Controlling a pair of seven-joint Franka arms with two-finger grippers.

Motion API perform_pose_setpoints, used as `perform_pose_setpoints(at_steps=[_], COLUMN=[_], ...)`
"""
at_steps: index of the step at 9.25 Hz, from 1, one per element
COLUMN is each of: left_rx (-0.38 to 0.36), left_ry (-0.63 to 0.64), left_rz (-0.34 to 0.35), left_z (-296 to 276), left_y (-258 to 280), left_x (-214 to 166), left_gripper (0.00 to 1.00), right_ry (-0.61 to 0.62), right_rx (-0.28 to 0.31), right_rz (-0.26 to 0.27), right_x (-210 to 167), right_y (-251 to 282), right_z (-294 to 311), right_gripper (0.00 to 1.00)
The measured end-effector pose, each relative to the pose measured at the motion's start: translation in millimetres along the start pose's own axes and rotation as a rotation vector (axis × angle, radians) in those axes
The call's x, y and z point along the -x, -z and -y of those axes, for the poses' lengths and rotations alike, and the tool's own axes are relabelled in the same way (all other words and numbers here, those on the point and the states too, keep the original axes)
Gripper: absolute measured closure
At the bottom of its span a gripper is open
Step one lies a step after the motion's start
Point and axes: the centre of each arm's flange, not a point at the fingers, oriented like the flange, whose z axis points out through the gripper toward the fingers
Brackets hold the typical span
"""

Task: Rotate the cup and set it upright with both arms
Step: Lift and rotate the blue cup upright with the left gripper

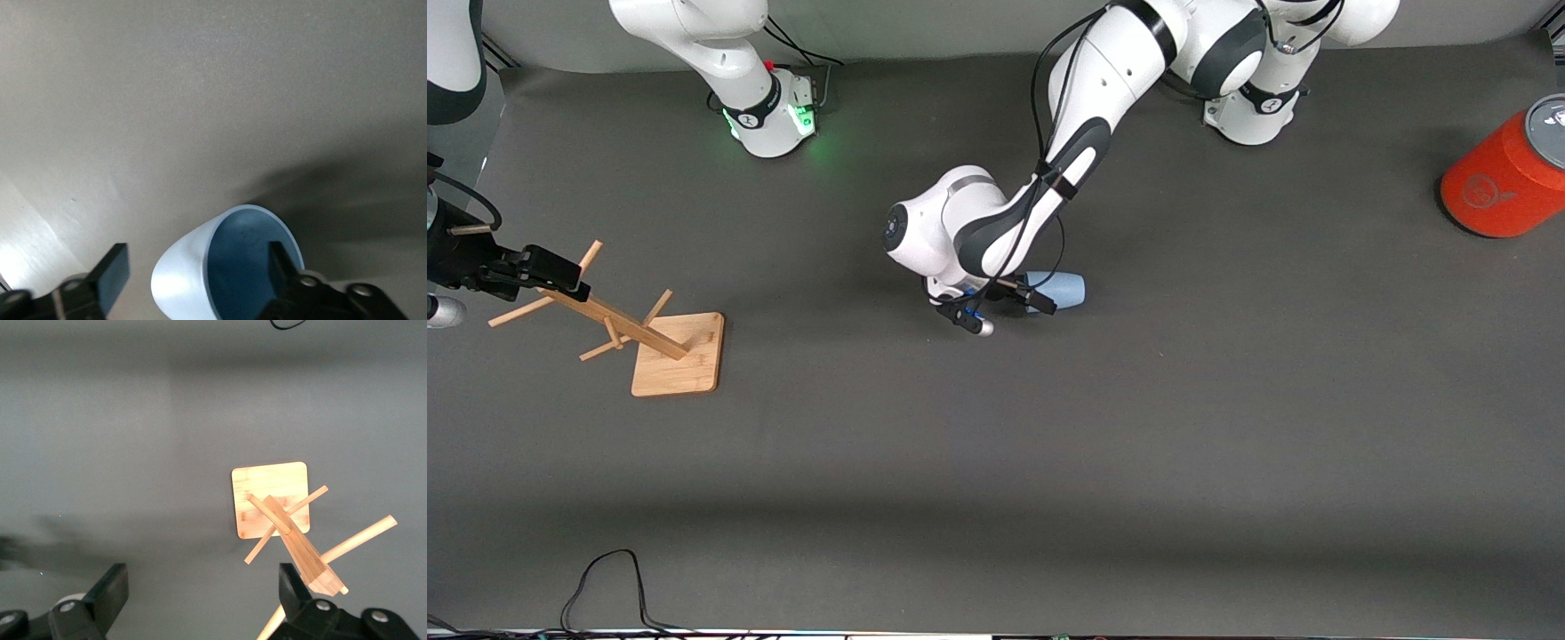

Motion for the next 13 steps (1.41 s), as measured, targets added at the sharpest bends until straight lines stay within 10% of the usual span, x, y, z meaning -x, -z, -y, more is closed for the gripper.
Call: perform_pose_setpoints(at_steps=[6,13], left_rx=[-0.026,0.070], left_ry=[-0.049,0.333], left_rz=[0.016,-0.130], left_z=[7,139], left_y=[0,104], left_x=[1,13], left_gripper=[0.88,0.92], right_ry=[0.023,0.024], right_rx=[0.000,0.000], right_rz=[-0.001,-0.001], right_x=[0,0], right_y=[0,0], right_z=[0,0], right_gripper=[0.00,0.00])
